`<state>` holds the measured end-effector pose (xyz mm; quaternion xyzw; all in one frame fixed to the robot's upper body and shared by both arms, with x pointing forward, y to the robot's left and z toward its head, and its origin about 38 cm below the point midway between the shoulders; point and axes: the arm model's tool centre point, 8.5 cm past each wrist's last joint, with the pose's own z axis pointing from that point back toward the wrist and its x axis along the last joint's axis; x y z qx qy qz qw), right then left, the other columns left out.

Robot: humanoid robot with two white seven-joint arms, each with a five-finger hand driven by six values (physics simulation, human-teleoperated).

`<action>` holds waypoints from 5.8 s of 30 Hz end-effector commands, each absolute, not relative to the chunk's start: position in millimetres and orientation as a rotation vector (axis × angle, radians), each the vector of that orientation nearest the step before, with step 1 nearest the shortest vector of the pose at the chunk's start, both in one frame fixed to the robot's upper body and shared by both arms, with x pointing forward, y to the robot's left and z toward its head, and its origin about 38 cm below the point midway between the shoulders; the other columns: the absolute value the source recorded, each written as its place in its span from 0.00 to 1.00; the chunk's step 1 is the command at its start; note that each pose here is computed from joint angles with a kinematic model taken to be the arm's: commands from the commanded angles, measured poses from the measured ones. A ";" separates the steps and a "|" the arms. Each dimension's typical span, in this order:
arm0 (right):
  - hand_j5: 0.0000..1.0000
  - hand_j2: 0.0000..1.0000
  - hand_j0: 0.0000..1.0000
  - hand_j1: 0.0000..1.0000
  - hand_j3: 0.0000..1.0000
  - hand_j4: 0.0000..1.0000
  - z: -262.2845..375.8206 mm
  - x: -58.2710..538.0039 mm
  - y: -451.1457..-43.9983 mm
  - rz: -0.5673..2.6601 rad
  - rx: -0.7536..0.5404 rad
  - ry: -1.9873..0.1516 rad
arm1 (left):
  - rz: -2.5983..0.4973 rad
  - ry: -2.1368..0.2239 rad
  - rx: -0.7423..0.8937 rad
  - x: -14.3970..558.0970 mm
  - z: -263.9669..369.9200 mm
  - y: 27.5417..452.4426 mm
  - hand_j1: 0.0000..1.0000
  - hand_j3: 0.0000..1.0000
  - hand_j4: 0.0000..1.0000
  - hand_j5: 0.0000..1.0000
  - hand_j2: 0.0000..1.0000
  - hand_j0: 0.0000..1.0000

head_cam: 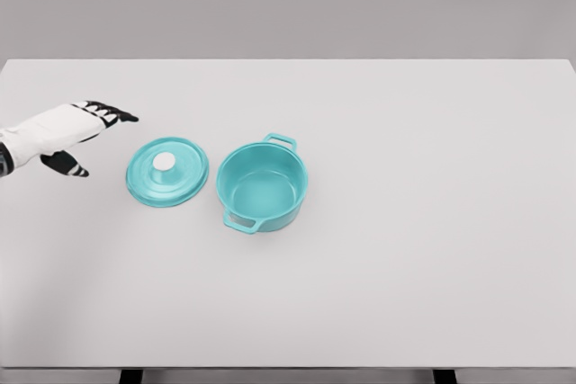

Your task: Cover the pot with left arm

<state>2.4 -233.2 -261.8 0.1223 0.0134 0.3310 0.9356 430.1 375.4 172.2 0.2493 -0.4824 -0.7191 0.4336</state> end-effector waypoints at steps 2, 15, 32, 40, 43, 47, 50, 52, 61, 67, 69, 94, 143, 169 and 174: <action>1.00 1.00 1.00 1.00 1.00 1.00 -261.8 2.0 -233.5 0.677 0.250 0.029 | -1.800 -1.198 0.607 429.5 168.1 372.3 1.00 1.00 1.00 1.00 1.00 1.00; 1.00 1.00 1.00 1.00 1.00 1.00 -261.8 1.0 -233.5 0.677 0.250 0.030 | -2.020 -1.214 0.569 443.6 195.9 350.2 1.00 1.00 1.00 1.00 1.00 1.00; 1.00 1.00 1.00 1.00 1.00 1.00 -261.8 1.1 -233.5 0.675 0.250 0.030 | -2.162 -1.147 0.266 475.8 194.5 307.0 1.00 1.00 1.00 1.00 1.00 1.00; 1.00 1.00 1.00 1.00 1.00 1.00 -261.8 1.0 -233.5 0.677 0.250 0.030 | -2.170 -1.163 0.240 477.3 189.4 293.9 1.00 1.00 1.00 1.00 1.00 1.00; 1.00 1.00 1.00 1.00 1.00 1.00 -261.8 1.0 -233.5 0.677 0.250 0.030 | -2.172 -1.156 0.241 476.9 188.0 295.2 0.94 0.94 0.94 0.94 0.94 0.94; 1.00 1.00 1.00 1.00 1.00 1.00 -261.8 1.0 -233.5 0.677 0.250 0.030 | -2.182 -1.144 0.230 475.4 183.7 293.6 0.89 0.89 0.89 0.89 0.89 0.89; 1.00 1.00 1.00 1.00 1.00 1.00 -261.8 1.0 -233.5 0.677 0.250 0.030 | -2.189 -1.133 0.223 474.2 180.5 292.9 0.89 0.89 0.89 0.89 0.89 0.89; 1.00 1.00 1.00 1.00 1.00 1.00 -261.8 1.0 -233.5 0.677 0.250 0.030 | -2.189 -1.129 0.221 473.8 179.1 293.3 0.89 0.89 0.89 0.89 0.89 0.89; 1.00 1.00 1.00 1.00 1.00 1.00 -261.8 1.1 -233.5 0.674 0.250 0.030 | -2.192 -1.128 0.221 473.6 179.1 293.0 0.80 0.80 0.80 0.80 0.80 0.80; 1.00 1.00 1.00 1.00 1.00 1.00 -261.8 2.0 -233.5 0.677 0.250 0.029 | -2.197 -1.119 0.212 472.4 176.0 292.3 0.78 0.78 0.78 0.78 0.78 0.78; 1.00 1.00 1.00 1.00 1.00 1.00 -261.8 1.0 -233.5 0.677 0.250 0.030 | -2.199 -1.118 0.212 472.0 175.9 292.5 0.78 0.78 0.78 0.78 0.78 0.78; 1.00 1.00 1.00 1.00 1.00 1.00 -261.8 1.0 -233.5 0.677 0.250 0.030 | -2.209 -1.100 0.200 470.1 170.7 292.1 0.73 0.73 0.73 0.73 0.73 0.73; 1.00 1.00 1.00 1.00 1.00 1.00 -261.8 1.0 -233.5 0.677 0.250 0.030 | -2.197 -1.440 0.110 461.9 259.5 243.1 0.37 0.37 0.37 0.37 0.37 0.37; 1.00 1.00 1.00 1.00 1.00 1.00 -261.8 1.0 -233.5 0.677 0.250 0.030 | -2.290 -1.504 -0.012 443.1 250.6 193.2 0.41 0.41 0.41 0.41 0.41 0.41; 1.00 1.00 1.00 1.00 1.00 1.00 -261.8 1.0 -233.5 0.677 0.250 0.030 | -2.291 -1.508 -0.016 444.8 249.9 189.1 0.43 0.43 0.43 0.43 0.43 0.43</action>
